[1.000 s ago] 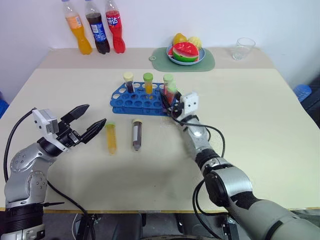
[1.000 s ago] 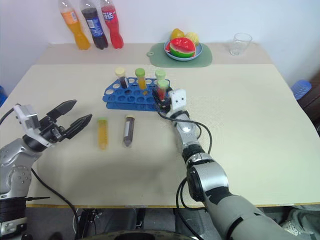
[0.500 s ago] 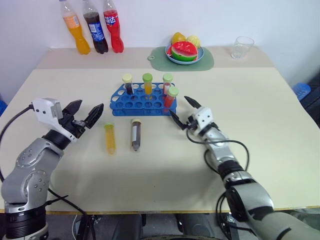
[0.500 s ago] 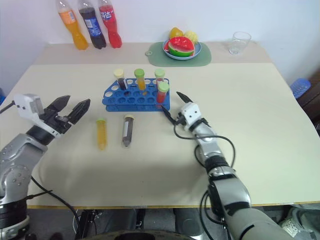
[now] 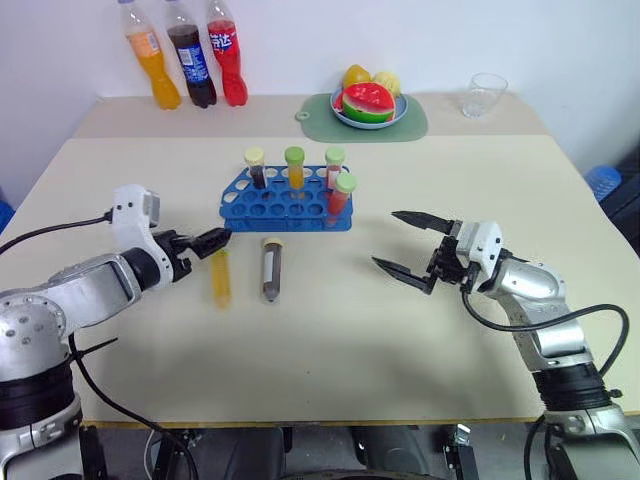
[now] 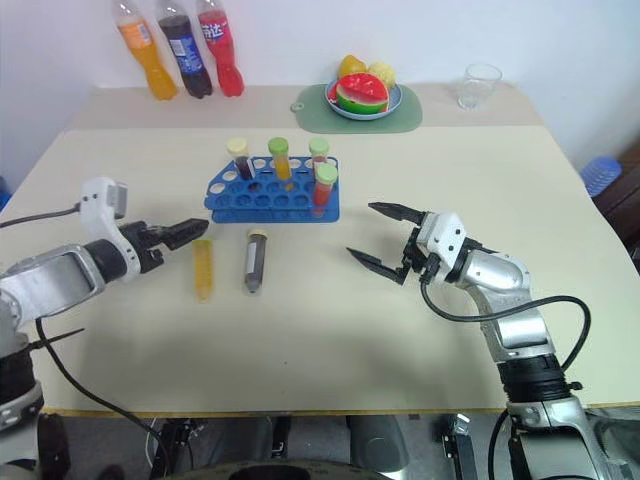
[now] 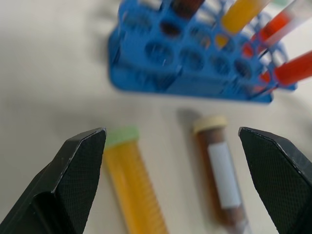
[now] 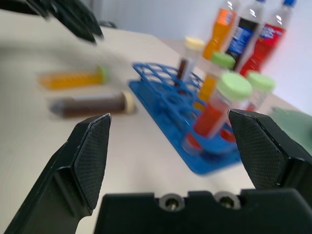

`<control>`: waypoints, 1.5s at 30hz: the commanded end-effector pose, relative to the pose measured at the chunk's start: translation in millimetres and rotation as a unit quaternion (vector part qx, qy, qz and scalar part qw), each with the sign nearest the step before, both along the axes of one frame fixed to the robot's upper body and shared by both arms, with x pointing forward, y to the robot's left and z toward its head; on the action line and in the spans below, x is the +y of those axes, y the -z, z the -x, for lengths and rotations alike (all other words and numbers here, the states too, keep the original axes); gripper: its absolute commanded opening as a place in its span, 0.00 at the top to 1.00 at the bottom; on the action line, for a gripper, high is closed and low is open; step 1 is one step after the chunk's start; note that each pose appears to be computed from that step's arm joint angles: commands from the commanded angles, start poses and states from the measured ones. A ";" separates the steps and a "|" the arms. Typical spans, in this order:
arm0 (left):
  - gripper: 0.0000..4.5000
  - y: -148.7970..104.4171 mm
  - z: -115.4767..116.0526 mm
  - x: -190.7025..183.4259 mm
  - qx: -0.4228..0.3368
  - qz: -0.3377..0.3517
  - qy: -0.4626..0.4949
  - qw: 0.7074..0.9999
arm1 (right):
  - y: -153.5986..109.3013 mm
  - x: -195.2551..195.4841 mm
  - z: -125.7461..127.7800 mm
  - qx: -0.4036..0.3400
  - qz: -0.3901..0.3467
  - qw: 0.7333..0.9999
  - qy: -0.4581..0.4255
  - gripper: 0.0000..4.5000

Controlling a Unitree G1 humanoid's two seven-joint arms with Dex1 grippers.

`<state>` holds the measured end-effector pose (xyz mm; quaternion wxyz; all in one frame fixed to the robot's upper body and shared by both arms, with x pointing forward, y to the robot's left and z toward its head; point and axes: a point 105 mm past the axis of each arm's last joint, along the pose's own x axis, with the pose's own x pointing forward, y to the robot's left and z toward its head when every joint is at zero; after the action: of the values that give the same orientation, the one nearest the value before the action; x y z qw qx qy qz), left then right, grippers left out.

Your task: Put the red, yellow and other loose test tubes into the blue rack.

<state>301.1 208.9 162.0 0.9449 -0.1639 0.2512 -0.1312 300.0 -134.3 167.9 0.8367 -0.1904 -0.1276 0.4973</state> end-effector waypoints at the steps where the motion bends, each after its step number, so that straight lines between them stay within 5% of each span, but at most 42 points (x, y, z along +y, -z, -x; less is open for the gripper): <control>1: 0.00 -8.1 -2.6 1.5 0.017 -0.006 -0.024 1.000 | -13.4 1.4 8.6 -0.009 -0.003 1.000 -0.015 0.06; 10: 0.00 -11.9 -12.8 2.0 0.093 -0.001 -0.077 0.993 | -15.8 9.3 32.0 0.047 0.030 0.994 -0.092 0.06; 34: 0.00 26.1 -43.8 -27.7 0.263 -0.034 -0.106 0.958 | -19.3 3.2 24.2 0.035 0.050 0.994 -0.088 0.06; 38: 0.28 33.6 -40.9 -21.0 0.288 -0.051 -0.141 0.946 | -20.1 2.4 23.1 0.032 0.046 0.995 -0.081 0.05; 43: 0.80 36.9 -38.9 -21.8 0.297 -0.045 -0.151 0.942 | -18.3 2.0 23.6 0.033 0.045 0.995 -0.078 0.05; 45: 0.82 35.9 -38.6 -22.1 0.292 -0.042 -0.146 0.944 | -18.2 1.2 22.7 0.032 0.045 0.996 -0.075 0.05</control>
<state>341.9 182.6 126.8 0.8446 -0.1940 0.4948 0.0646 277.7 -129.3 176.0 0.7886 -0.1876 -0.0703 0.5813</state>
